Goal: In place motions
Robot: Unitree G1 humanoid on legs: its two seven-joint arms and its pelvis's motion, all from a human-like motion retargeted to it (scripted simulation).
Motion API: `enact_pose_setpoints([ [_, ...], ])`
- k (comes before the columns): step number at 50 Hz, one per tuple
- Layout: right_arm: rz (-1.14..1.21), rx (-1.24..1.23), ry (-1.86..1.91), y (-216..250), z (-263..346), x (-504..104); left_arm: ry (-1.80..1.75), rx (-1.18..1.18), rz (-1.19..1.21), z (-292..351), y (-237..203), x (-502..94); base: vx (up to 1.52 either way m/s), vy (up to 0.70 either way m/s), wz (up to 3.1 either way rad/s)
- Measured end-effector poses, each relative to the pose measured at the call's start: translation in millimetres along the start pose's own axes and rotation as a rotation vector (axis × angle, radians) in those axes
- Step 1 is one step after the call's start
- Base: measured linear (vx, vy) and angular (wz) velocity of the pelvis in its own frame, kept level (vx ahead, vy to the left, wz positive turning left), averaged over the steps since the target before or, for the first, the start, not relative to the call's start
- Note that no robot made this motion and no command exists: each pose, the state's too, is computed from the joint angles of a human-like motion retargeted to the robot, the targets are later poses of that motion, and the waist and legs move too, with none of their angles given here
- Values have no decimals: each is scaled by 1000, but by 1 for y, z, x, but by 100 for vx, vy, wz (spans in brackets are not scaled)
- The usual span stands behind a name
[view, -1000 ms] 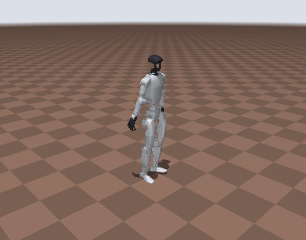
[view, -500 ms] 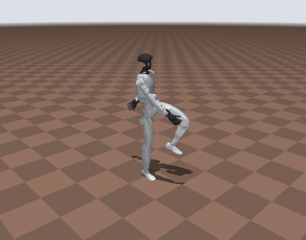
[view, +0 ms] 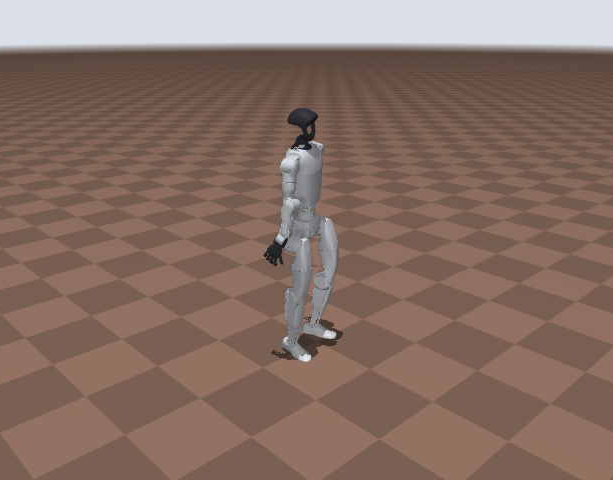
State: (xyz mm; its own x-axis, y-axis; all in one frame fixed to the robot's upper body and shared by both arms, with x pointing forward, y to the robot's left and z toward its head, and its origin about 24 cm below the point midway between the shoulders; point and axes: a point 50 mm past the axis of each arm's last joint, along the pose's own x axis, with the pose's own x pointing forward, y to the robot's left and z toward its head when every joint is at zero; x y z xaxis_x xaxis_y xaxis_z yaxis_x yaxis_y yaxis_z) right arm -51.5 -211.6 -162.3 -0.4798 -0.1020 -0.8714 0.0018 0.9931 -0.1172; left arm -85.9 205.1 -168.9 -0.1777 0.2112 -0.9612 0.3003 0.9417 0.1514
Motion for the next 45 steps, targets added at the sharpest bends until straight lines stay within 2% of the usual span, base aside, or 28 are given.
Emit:
enact_pose_setpoints([
  [5,93,241,55,-10,-41,14,24,112,-74,-5,-12,-1,7,28,82],
  [10,126,564,-31,-8,-18,8,-142,222,65,38,16,-1,-15,22,-4],
  [12,122,597,-74,-7,-8,6,-177,239,117,47,25,-1,-3,15,-63],
  [15,111,515,-142,-5,12,-1,-175,198,130,44,23,-1,4,11,-54],
  [23,73,-34,-550,7,103,-44,22,41,-81,11,-13,-2,3,13,-2],
  [29,-42,-216,-752,10,133,-67,75,133,39,16,-2,-4,6,20,4],
  [33,-91,-232,-765,5,124,-59,-66,210,121,55,12,-6,5,22,-18],
  [38,-49,-75,-632,-8,90,-34,-379,228,163,152,37,-26,37,2,153],
  [45,203,145,-103,-10,-30,13,-840,17,-2,297,56,-114,-13,30,123],
])
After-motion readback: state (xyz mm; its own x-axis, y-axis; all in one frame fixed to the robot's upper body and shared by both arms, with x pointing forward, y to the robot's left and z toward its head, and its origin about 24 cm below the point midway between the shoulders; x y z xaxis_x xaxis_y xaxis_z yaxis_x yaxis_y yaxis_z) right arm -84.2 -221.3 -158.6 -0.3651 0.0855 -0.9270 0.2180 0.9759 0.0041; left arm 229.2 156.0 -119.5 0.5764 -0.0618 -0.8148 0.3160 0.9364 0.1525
